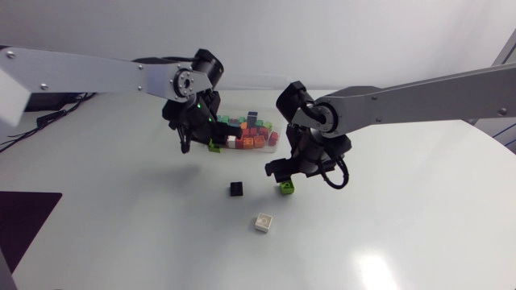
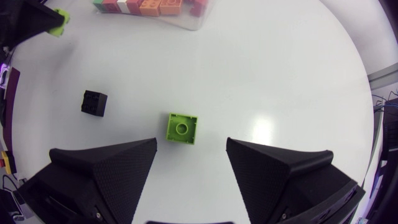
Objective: Place the duplo bricks in the container
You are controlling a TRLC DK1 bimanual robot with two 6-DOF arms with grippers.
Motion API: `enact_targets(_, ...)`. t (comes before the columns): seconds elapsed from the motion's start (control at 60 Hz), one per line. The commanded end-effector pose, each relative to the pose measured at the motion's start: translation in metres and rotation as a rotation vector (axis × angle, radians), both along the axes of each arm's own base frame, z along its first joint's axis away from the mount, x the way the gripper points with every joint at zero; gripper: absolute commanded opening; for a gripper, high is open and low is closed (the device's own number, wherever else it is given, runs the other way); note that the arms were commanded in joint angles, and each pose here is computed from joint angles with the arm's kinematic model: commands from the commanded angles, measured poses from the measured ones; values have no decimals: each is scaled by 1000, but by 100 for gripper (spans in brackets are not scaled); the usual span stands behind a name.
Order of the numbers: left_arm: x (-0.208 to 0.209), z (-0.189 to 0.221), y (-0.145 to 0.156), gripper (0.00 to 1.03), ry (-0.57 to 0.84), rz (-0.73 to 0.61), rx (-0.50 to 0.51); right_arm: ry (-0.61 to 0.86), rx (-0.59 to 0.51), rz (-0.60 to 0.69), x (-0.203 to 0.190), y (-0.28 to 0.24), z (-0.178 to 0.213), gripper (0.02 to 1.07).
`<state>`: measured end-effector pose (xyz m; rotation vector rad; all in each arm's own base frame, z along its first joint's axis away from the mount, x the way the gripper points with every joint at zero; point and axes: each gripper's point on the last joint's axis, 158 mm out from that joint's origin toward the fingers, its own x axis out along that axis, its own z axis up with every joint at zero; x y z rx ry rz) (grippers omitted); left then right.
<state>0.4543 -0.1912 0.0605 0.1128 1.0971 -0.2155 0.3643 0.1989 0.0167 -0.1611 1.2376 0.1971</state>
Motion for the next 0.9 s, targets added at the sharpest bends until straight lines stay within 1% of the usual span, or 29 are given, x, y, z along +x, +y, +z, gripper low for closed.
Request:
enact_targets(0.0, 0, 23, 9, 25, -55, 13, -8, 25, 7, -27, 5, 8, -8, 74)
enact_targets(0.083, 7, 49, 13, 25, -129, 24, -21, 46, -2, -40, 9, 12, -19, 73)
enact_targets(0.233, 18, 88, 20, 25, -231, 46, -50, 109, -24, -57, 5, 17, -35, 73)
enact_targets(0.367, 24, 103, 26, 26, -279, 64, -60, 146, -34, -69, 1, 16, -45, 72)
enact_targets(0.433, 30, 117, 27, 26, -326, 74, -76, 151, -32, -70, 2, 17, -49, 61)
enact_targets(0.533, 39, 131, 29, 27, -381, 85, -98, 154, -32, -81, 4, 17, -52, 61)
enact_targets(0.6, 43, 134, 28, 27, -396, 84, -102, 163, -37, -88, 3, 15, -55, 61)
enact_targets(0.617, 47, 136, 28, 27, -408, 85, -105, 170, -41, -90, 1, 15, -57, 59)
enact_targets(0.667, 51, 138, 28, 27, -421, 86, -108, 175, -46, -92, 1, 13, -60, 48)
enact_targets(0.683, 53, 138, 27, 27, -423, 85, -108, 176, -47, -92, 1, 13, -60, 46)
enact_targets(0.817, 65, 146, 26, 28, -466, 91, -123, 180, -52, -93, 0, 11, -60, 42)
enact_targets(0.833, 68, 147, 27, 28, -477, 92, -125, 176, -49, -91, 0, 12, -58, 40)
enact_targets(0.883, 76, 151, 25, 28, -500, 93, -133, 161, -43, -85, 0, 12, -51, 38)
